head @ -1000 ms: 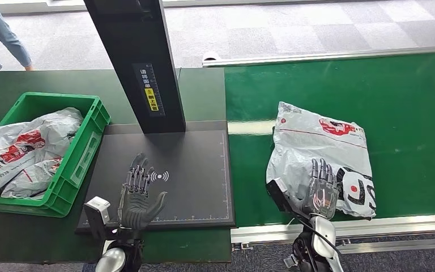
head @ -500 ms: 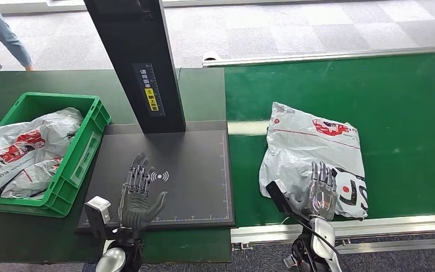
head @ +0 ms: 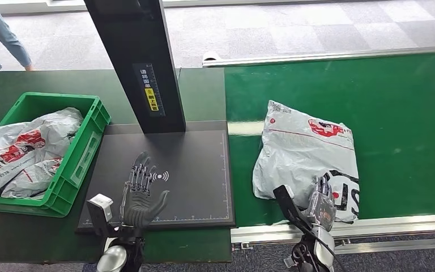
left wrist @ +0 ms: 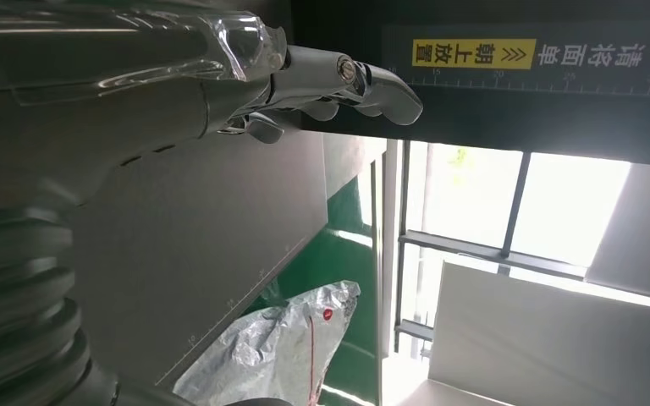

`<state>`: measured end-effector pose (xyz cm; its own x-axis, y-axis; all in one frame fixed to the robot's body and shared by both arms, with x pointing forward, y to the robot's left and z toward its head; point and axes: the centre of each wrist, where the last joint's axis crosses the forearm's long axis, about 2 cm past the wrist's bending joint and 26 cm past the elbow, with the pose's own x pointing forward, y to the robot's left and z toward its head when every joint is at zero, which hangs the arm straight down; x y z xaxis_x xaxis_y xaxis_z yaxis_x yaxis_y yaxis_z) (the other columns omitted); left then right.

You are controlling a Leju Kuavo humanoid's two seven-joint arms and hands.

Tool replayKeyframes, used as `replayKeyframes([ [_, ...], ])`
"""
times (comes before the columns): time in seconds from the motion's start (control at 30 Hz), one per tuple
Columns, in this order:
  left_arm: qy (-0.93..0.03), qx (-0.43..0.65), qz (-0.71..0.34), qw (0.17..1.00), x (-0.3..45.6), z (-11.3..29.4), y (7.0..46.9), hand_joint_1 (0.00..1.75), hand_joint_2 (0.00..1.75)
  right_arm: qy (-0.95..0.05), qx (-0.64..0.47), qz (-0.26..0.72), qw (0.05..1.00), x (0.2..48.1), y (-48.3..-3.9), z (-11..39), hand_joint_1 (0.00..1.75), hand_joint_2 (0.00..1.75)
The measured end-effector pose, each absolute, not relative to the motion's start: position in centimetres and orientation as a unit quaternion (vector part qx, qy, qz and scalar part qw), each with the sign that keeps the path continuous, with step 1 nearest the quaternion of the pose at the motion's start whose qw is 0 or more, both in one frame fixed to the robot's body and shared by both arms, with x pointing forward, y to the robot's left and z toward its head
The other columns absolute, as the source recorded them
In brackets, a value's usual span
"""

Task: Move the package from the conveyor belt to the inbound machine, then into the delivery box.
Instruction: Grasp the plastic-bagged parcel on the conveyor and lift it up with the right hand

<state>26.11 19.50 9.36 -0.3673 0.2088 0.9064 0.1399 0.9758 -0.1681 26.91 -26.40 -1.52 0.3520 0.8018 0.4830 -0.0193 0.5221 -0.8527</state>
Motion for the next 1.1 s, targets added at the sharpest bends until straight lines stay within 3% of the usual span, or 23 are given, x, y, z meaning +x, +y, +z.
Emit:
replayKeyframes([
  [0.07,-0.826,-0.107,0.030,0.552,26.3,9.4,19.4,0.00,1.75,-0.488,-0.380,0.266,0.739,27.1,-26.6,-1.6,1.68,1.75],
  [0.1,-0.826,-0.109,0.031,0.552,26.4,9.4,19.4,0.00,1.75,-0.487,-0.372,0.258,0.747,27.2,-26.7,-1.6,1.75,1.75],
  [0.6,-0.825,-0.114,0.038,0.552,27.0,9.1,18.6,0.00,1.75,-0.535,-0.345,0.201,0.745,28.3,-27.1,-1.3,1.75,1.75],
  [0.8,-0.827,-0.106,0.041,0.551,26.9,9.0,18.5,0.00,1.75,-0.641,-0.330,0.168,0.672,28.8,-24.8,0.3,1.75,1.75],
  [1.1,-0.838,-0.085,0.043,0.537,26.9,9.3,19.2,0.00,1.75,-0.775,-0.334,0.123,0.521,29.3,-22.0,8.0,1.75,1.75],
])
